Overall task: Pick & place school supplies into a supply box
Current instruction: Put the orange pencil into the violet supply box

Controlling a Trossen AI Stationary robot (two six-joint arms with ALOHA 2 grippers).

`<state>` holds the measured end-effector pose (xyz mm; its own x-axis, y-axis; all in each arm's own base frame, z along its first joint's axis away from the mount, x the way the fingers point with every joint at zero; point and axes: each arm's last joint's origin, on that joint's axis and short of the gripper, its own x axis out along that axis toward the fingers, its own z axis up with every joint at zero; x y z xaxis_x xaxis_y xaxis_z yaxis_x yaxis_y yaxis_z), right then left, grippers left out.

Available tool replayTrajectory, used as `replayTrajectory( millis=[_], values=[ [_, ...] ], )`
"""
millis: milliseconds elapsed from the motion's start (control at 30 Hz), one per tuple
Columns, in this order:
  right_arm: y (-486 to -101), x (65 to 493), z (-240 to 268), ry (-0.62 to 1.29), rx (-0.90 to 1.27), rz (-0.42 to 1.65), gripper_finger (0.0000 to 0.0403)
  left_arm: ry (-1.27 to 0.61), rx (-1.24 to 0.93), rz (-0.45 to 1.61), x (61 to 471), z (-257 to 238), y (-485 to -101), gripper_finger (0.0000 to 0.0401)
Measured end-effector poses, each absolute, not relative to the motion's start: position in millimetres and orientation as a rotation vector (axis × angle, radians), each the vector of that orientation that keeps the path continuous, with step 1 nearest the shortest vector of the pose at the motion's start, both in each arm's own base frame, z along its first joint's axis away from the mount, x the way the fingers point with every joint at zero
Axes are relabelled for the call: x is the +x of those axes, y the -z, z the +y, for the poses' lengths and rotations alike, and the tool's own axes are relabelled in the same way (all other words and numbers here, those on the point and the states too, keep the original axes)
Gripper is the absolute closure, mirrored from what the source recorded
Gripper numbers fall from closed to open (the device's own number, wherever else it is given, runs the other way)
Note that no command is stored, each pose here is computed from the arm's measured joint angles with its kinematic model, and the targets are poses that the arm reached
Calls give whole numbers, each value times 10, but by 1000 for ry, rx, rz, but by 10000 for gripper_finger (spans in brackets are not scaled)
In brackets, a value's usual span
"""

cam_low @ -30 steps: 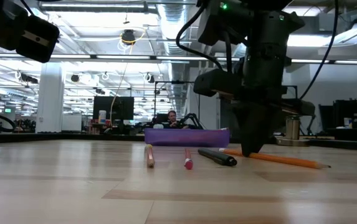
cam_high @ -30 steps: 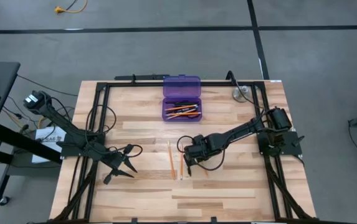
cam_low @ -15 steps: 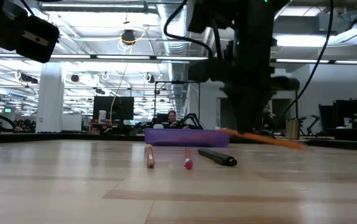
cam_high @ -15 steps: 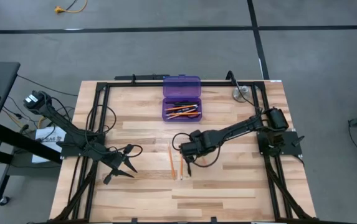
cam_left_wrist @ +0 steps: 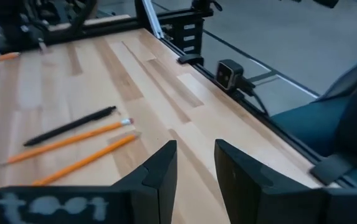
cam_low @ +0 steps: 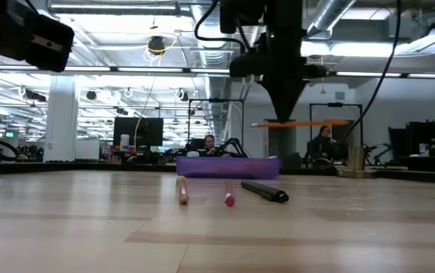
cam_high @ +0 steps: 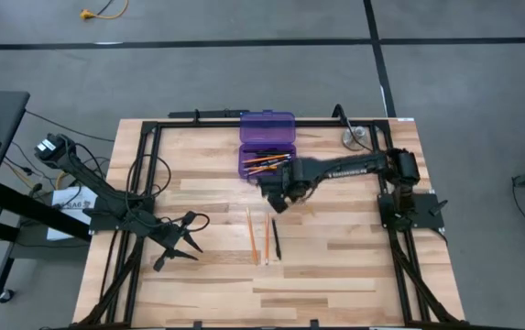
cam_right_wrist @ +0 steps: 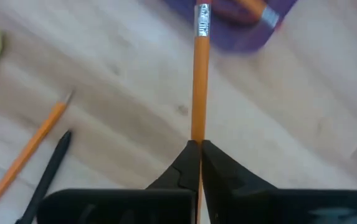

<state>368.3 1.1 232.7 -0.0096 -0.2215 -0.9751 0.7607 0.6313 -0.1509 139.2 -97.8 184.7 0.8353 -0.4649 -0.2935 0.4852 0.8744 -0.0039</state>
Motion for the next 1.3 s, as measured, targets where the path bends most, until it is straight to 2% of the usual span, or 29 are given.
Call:
replayTrajectory(
  millis=[267, 600, 1000, 1167, 1300],
  values=[
    [-2520, 3741, -567, 740, 428, 1341, 402, 421, 118, 267, 1407, -956, -1857, 305],
    [-2548, 3663, -1235, 676, 346, 1320, 403, 292, 149, 253, 1421, -921, -1863, 305],
    [-2540, 3545, -1339, 597, 251, 1442, 400, 217, 92, 254, 1426, -903, -1867, 305],
    [-2473, 3369, -1484, 483, 367, 1549, 376, 175, 83, 231, 1433, -894, -1888, 305],
    [-2291, 3080, -1735, 530, 485, 1673, 348, 165, 60, 231, 1434, -892, -1889, 305]
  ],
)
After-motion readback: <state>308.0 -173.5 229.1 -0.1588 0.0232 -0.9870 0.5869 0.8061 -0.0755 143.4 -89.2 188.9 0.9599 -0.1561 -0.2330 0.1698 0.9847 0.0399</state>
